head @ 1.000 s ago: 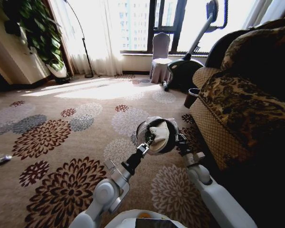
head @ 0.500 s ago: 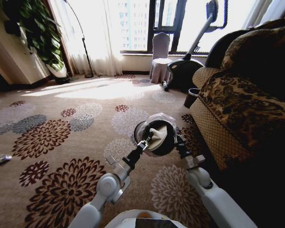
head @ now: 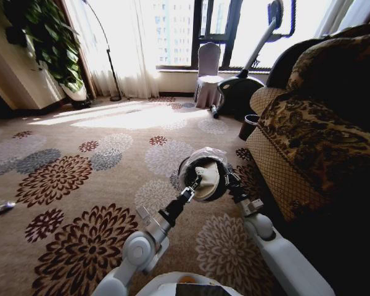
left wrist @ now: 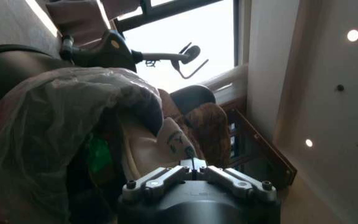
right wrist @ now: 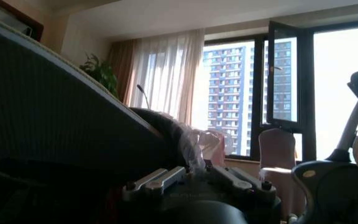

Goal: Pick up the trash from the ground and place it into the trash bin.

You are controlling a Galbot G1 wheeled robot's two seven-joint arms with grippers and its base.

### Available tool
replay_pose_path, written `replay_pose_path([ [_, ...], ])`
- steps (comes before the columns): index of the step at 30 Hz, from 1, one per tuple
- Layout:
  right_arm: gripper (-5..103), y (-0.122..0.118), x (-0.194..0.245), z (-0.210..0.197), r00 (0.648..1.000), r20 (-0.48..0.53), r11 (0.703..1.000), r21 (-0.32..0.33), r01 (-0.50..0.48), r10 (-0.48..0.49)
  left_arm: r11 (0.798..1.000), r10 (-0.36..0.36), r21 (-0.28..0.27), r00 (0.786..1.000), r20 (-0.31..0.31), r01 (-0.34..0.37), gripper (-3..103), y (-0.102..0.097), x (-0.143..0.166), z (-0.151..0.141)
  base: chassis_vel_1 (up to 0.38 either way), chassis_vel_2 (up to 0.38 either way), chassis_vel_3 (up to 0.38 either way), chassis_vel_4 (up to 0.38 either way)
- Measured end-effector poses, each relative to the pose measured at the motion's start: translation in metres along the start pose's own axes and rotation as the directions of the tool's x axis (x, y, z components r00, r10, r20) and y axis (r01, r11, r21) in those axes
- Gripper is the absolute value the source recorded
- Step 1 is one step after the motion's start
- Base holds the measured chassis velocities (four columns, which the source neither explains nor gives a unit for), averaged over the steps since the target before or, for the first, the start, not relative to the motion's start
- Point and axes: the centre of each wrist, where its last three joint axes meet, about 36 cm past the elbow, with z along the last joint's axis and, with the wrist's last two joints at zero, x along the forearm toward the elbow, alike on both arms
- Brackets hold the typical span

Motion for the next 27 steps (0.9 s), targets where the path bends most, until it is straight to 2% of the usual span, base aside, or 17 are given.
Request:
replay_pose_path([
  [4,0,-0.001,0.003,0.000,0.999,0.031,0.999,0.033,0.010,-0.011,0.999,-0.029,-0.013,1.000,-0.002,0.029,0,0.006,-0.006,0.000,0.000,0.000,0.000,0.000],
  [13,0,0.000,0.007,-0.005,0.996,0.076,0.994,0.102,0.042,-0.050,0.999,-0.041,-0.032,0.999,0.009,0.041,0,0.007,-0.017,-0.009,0.000,0.000,0.000,0.000],
  [25,0,0.006,0.011,-0.009,0.994,0.090,0.993,0.099,0.058,-0.067,0.997,-0.066,-0.040,0.998,0.018,0.067,0,0.013,-0.025,-0.012,0.000,0.000,0.000,0.000],
  [27,0,0.006,0.011,-0.010,0.994,0.091,0.993,0.099,0.058,-0.067,0.996,-0.074,-0.051,0.997,0.014,0.074,-3,0.013,-0.025,-0.011,0.000,0.000,0.000,0.000],
])
